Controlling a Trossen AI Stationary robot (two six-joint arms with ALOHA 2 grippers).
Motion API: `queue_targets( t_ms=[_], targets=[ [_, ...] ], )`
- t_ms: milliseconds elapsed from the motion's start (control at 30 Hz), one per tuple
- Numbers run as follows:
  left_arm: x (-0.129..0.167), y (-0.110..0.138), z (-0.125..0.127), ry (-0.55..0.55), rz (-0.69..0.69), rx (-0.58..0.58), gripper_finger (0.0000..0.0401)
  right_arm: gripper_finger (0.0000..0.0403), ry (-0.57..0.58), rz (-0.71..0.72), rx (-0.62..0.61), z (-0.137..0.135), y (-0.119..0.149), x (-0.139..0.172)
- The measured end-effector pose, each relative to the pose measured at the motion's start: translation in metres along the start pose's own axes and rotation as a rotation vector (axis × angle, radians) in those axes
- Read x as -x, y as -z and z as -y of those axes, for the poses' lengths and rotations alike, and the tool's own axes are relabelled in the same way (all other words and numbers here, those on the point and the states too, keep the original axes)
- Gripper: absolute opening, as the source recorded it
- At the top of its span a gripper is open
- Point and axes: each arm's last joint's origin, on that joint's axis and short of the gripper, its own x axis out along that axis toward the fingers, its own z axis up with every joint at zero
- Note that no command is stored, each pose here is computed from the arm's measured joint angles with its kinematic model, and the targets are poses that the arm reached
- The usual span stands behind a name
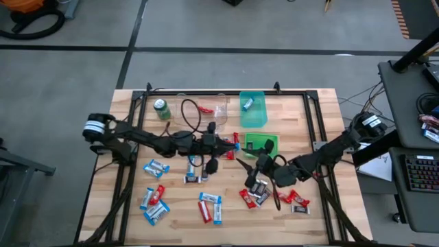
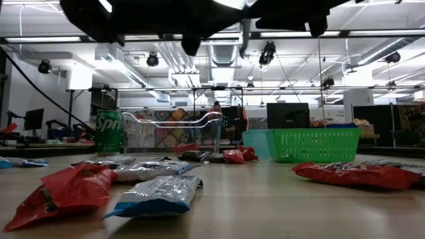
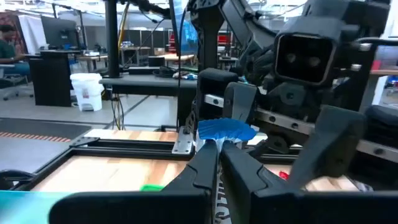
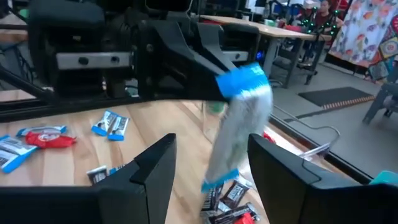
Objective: Sort candy
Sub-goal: Put the white chocolate bar into the blue bin
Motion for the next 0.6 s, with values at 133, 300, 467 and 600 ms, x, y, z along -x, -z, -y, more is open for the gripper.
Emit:
queue_targets(
  t_ms=[133,300,467,600],
  targets=[
    [-0.014,0.001,0.001,-0.009,0.006,0.001,0.0,0.0189,0.018,-0.002,-0.021,0.002,0.0,-0.002],
    [-0.02,-0.003,0.002,-0.008,0.019,0.002,0.0,0.0189,0.061,-0.001,-0.053,0.004,0.001,-0.003],
    [-0.02,-0.003,0.003,-0.001,0.017,0.011,0.0,0.0189,0.122,0.009,-0.056,0.006,0.0,-0.004],
    [-0.02,-0.001,0.003,0.001,0.005,0.021,0.0,0.0188,0.129,0.01,-0.059,0.008,0.0,-0.006]
  ],
)
